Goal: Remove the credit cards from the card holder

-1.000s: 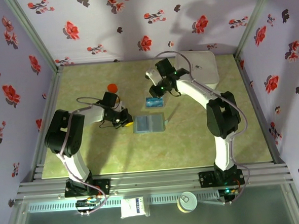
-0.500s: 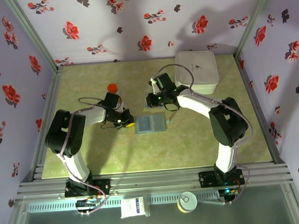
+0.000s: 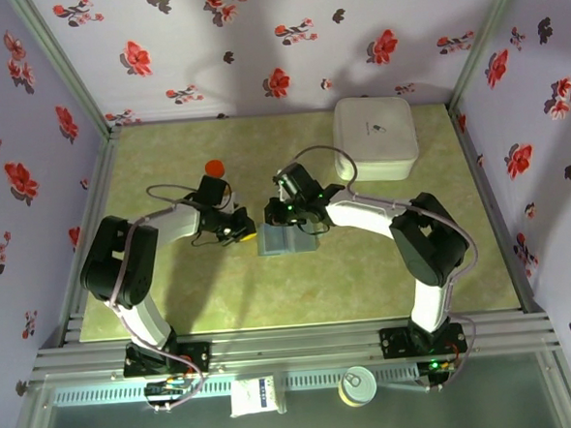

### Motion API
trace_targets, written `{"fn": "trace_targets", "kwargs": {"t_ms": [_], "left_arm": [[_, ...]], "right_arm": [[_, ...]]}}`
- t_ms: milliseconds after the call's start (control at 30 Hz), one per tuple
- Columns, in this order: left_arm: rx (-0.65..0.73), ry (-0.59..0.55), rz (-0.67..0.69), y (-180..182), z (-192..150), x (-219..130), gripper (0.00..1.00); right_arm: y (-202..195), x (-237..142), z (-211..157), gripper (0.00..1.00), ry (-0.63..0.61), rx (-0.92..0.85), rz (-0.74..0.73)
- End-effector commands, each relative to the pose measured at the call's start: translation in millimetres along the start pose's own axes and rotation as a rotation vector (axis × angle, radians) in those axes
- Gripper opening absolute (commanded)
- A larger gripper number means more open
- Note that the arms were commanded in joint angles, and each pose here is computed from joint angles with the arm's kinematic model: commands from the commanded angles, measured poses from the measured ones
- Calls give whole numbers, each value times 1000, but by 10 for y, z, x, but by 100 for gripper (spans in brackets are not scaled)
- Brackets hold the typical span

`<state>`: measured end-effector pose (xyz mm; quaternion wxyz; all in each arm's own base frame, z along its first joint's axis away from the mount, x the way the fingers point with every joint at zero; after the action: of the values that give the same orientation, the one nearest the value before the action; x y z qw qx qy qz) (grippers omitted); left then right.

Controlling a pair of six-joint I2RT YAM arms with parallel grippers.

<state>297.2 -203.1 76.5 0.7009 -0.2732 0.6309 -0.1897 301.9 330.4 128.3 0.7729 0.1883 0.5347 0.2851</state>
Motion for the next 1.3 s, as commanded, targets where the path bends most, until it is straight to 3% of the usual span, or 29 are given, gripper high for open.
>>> {"fn": "trace_targets", "kwargs": {"t_ms": [0, 167, 567, 1267], "left_arm": [[0, 22, 0, -79, -84, -3, 6], [-3, 45, 8, -36, -176, 80, 4], [-1, 71, 61, 111, -224, 181, 1], [-6, 84, 78, 163, -233, 226, 1]], "right_arm": [[-43, 63, -72, 12, 30, 97, 5], [-73, 113, -188, 14, 108, 154, 9], [-175, 190, -303, 27, 160, 199, -27], [-430, 248, -448, 27, 215, 211, -166]]}}
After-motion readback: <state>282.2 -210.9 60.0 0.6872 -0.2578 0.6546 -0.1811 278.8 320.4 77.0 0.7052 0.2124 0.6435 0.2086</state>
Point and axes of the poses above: each hand's point on the last joint's axis, 136 mm out from that joint toward the fingers, its own x axis out along the fingers, its own y axis along the line the jaws close on, z = x × y, the point moved 5 cm from there along -x, back along the fingers
